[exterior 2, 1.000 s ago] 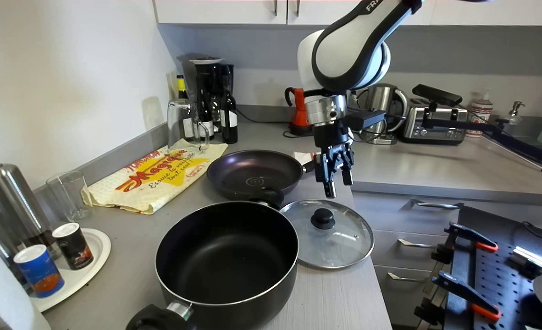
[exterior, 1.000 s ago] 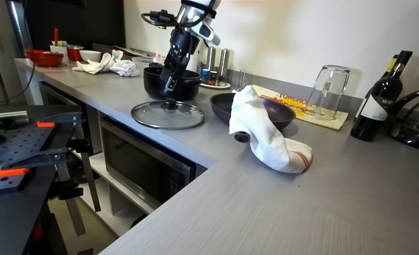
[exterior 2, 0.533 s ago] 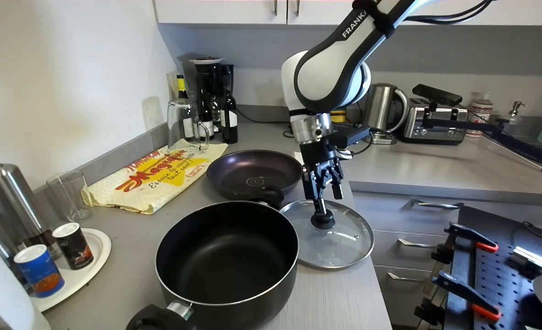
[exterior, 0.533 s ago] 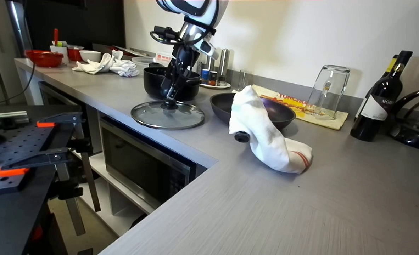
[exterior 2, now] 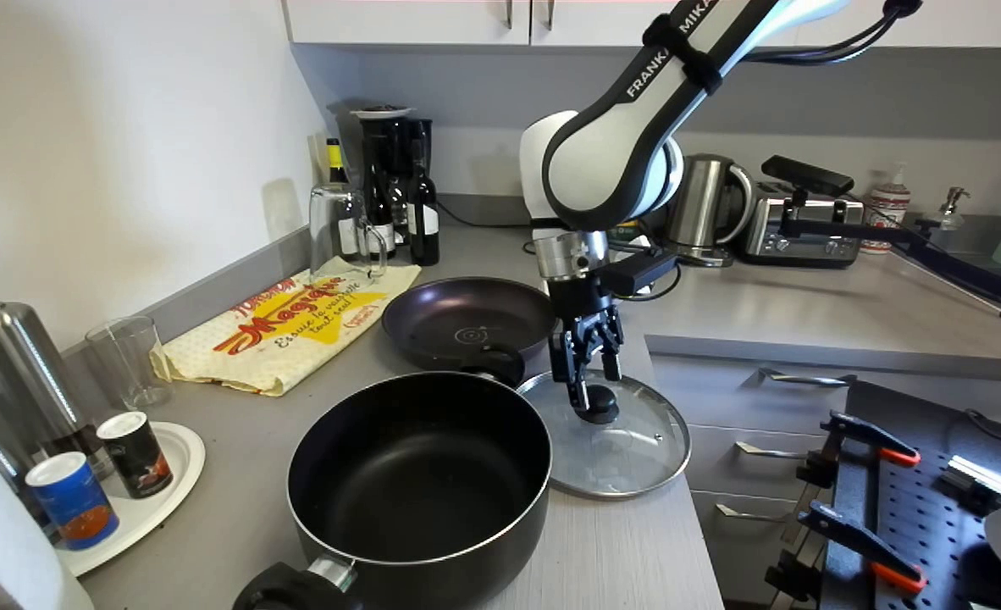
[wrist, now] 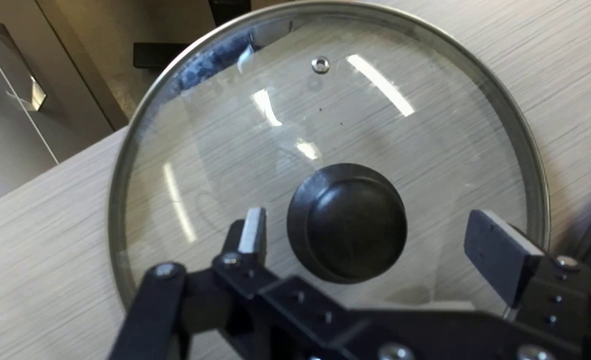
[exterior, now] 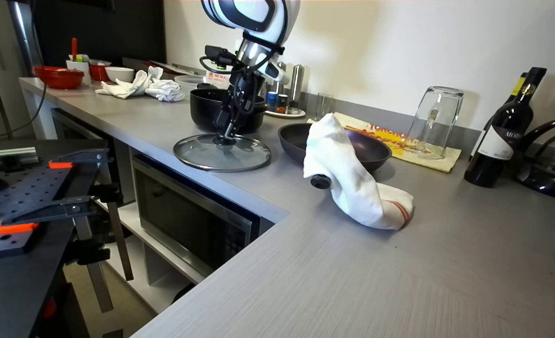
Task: Put the glass lid on the black pot.
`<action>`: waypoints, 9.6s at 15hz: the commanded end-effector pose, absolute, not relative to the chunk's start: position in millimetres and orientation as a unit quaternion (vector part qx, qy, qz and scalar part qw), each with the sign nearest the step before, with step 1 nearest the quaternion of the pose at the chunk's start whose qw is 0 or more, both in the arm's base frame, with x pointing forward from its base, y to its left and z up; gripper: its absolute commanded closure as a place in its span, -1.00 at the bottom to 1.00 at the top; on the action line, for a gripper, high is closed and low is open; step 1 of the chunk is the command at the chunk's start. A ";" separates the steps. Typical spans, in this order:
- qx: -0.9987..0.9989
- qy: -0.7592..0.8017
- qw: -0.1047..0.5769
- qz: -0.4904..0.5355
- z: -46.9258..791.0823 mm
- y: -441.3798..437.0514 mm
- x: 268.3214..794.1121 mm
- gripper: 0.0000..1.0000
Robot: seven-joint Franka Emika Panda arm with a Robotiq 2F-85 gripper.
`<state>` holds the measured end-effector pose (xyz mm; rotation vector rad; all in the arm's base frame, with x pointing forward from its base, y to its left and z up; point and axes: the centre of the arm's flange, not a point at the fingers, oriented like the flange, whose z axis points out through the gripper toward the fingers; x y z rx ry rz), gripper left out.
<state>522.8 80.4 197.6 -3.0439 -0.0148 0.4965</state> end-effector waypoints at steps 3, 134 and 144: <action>-0.991 -0.002 0.041 0.125 190.7 80.2 501.4 -1.00; -0.974 -0.178 -0.040 0.134 322.7 353.5 579.9 0.50; -0.971 -0.178 -0.012 0.156 308.1 348.9 578.9 0.50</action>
